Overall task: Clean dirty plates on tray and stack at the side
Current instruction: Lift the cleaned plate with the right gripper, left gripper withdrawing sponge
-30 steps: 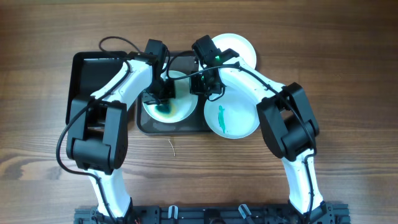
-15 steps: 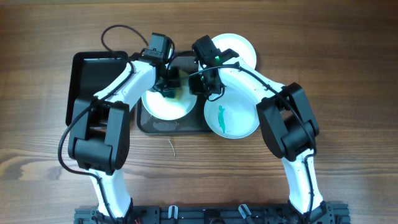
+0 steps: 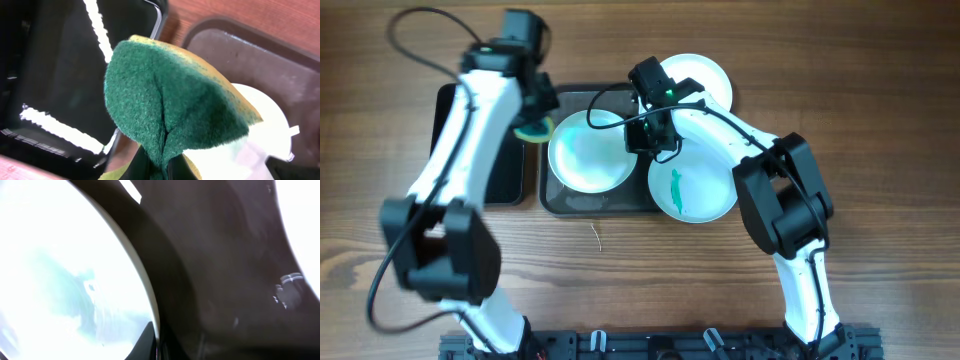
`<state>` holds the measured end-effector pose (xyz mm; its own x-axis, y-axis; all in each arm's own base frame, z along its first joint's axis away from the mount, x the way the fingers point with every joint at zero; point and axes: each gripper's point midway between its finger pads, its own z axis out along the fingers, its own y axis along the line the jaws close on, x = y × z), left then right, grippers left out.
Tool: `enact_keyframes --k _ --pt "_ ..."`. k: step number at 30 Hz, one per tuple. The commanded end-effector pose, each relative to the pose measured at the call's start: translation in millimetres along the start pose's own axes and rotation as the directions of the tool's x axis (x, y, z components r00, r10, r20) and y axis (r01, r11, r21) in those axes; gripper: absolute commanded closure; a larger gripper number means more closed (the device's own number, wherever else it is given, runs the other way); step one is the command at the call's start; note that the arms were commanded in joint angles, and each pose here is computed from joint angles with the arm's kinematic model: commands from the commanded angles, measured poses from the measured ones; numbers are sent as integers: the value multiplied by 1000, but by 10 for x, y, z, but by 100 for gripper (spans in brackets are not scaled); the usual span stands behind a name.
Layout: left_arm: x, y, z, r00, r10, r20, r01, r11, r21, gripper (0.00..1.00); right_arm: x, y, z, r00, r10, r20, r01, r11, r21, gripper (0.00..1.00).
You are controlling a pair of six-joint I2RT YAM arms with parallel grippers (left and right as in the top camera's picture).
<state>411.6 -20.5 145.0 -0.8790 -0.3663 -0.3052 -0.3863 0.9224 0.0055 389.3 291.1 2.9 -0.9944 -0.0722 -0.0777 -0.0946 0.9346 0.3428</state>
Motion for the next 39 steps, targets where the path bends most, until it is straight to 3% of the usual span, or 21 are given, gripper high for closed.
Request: enact_keyframes --k 1,5,9,15,18,28,39 --pt "9 189 -152 999 13 -37 -12 999 48 96 -42 -188 -240 997 -58 56 50 989 138 96" --pt "-25 420 -77 998 -40 -53 41 999 21 96 -248 -237 -846 958 -159 240 68 936 346 96" --pt "-75 562 -29 996 -78 -51 79 997 11 96 -367 -195 -1506 858 -310 410 12 809 587 96" --pt "-97 628 -23 994 -96 -49 96 995 5 96 -293 168 -2050 708 -560 430 -1 608 794 96" --pt "-96 625 -23 994 -95 -50 96 995 6 96 -209 341 -2140 660 -626 414 -11 544 839 96" --pt "-94 619 -23 994 -95 -51 96 995 9 96 106 790 -2788 468 -769 435 -298 326 897 96" --pt "-89 606 -24 994 -95 -55 96 995 16 96 94 1015 -2835 460 -806 372 -261 278 925 96"
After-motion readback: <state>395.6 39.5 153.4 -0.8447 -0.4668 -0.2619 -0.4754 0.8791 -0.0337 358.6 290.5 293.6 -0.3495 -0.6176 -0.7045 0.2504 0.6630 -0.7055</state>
